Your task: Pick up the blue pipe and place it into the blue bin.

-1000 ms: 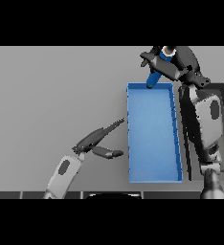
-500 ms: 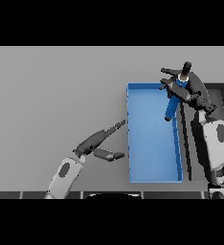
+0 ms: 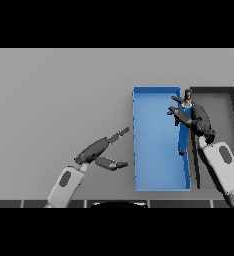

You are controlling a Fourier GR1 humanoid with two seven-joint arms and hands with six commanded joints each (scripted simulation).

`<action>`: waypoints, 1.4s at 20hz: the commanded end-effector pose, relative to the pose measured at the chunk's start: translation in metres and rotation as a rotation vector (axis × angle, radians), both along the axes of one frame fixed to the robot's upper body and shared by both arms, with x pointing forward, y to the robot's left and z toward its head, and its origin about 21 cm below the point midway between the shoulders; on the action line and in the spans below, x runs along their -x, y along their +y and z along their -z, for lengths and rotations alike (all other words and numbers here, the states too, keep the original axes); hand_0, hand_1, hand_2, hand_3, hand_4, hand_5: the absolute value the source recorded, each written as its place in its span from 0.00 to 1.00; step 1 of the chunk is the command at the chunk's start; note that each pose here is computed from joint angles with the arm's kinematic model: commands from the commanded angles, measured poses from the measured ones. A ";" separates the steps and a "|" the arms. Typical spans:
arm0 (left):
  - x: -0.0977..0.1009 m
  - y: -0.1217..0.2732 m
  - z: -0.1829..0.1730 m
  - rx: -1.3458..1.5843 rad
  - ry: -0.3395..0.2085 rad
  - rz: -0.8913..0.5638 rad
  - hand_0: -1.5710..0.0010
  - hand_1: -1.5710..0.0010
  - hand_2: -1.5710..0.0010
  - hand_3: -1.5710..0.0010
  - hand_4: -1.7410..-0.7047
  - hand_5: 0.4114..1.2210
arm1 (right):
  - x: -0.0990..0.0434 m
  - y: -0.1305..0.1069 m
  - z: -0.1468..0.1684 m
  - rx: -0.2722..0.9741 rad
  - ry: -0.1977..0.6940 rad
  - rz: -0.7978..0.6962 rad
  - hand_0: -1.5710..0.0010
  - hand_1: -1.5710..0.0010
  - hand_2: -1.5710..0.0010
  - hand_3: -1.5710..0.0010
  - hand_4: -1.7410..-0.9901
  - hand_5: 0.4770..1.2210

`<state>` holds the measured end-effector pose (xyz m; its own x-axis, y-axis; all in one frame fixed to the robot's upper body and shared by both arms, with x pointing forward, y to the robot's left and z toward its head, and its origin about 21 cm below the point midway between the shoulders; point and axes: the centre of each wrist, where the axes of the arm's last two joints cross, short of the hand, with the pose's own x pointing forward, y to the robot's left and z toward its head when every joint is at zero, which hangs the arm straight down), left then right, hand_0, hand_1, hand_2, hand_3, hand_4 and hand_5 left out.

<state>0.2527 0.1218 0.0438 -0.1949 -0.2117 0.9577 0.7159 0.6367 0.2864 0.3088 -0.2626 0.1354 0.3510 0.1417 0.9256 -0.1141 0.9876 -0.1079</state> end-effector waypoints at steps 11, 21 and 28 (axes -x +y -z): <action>0.000 -0.006 -0.003 0.007 0.008 0.007 1.00 1.00 1.00 1.00 0.83 0.02 | -0.010 0.011 0.020 0.313 0.232 -0.171 0.84 0.86 0.86 0.92 0.80 0.74; 0.001 -0.006 -0.003 0.000 0.008 -0.002 1.00 1.00 1.00 1.00 0.82 0.02 | -0.008 0.009 0.033 0.425 0.319 -0.223 0.98 0.98 0.98 0.99 0.94 0.32; 0.000 -0.007 -0.005 -0.008 -0.003 -0.013 1.00 1.00 1.00 1.00 0.83 0.02 | -0.011 0.009 0.034 0.458 0.328 -0.239 1.00 1.00 1.00 1.00 0.96 0.24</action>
